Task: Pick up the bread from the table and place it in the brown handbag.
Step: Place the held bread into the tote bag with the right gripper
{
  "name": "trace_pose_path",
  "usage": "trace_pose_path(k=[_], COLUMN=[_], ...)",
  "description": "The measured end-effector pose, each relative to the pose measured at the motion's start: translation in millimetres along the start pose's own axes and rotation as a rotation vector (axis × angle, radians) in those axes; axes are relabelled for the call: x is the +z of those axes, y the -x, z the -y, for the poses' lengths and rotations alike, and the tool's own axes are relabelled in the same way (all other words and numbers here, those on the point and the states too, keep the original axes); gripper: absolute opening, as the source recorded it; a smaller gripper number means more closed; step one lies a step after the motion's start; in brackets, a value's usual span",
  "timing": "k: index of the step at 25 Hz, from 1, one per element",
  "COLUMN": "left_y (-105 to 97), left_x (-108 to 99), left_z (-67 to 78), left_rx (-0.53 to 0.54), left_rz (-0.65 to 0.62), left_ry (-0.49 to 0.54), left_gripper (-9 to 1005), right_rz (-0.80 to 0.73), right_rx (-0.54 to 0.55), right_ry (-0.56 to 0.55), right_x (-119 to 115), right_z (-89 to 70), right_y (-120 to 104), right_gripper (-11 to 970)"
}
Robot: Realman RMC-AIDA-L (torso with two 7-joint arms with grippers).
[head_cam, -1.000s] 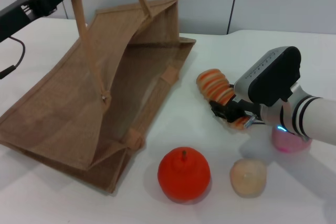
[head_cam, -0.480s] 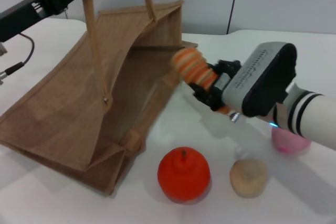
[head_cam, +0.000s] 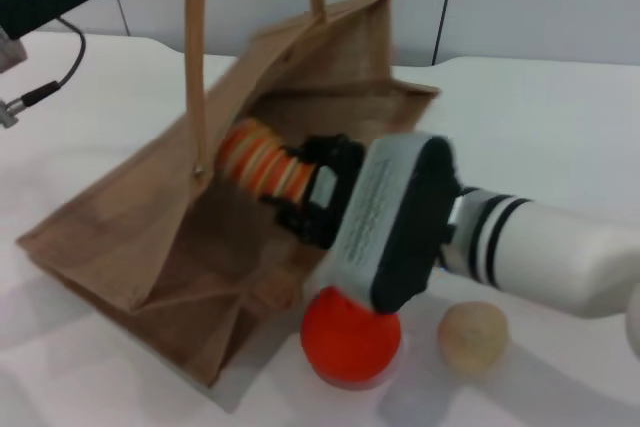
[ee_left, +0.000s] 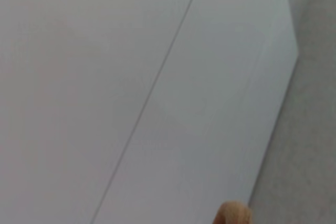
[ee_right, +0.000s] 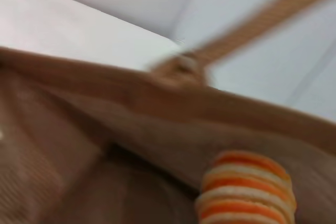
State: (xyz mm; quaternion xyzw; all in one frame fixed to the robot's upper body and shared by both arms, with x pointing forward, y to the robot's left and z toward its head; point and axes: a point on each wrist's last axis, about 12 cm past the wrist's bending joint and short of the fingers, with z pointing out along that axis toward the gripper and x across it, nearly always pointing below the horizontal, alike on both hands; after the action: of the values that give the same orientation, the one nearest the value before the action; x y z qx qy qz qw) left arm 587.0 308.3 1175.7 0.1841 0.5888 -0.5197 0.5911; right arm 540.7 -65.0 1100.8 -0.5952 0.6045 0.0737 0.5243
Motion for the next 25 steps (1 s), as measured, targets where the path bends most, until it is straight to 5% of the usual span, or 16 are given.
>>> trace_pose_path(k=[16, 20, 25], left_y=[7, 4, 3], left_x=[37, 44, 44], left_z=[6.7, 9.6, 10.4], left_rx=[-0.055, -0.083, -0.107], left_rz=[-0.133, -0.144, -0.139], left_ry=[-0.133, -0.178, -0.205], left_gripper=[123, 123, 123], right_rz=[0.131, 0.148, 0.118], right_rx=[-0.416, -0.491, -0.498], right_ry=[0.07, 0.005, -0.11], right_x=[21, 26, 26], right_z=[-48.7, -48.8, -30.9], right_y=[27, 17, -4], right_gripper=[492, 484, 469])
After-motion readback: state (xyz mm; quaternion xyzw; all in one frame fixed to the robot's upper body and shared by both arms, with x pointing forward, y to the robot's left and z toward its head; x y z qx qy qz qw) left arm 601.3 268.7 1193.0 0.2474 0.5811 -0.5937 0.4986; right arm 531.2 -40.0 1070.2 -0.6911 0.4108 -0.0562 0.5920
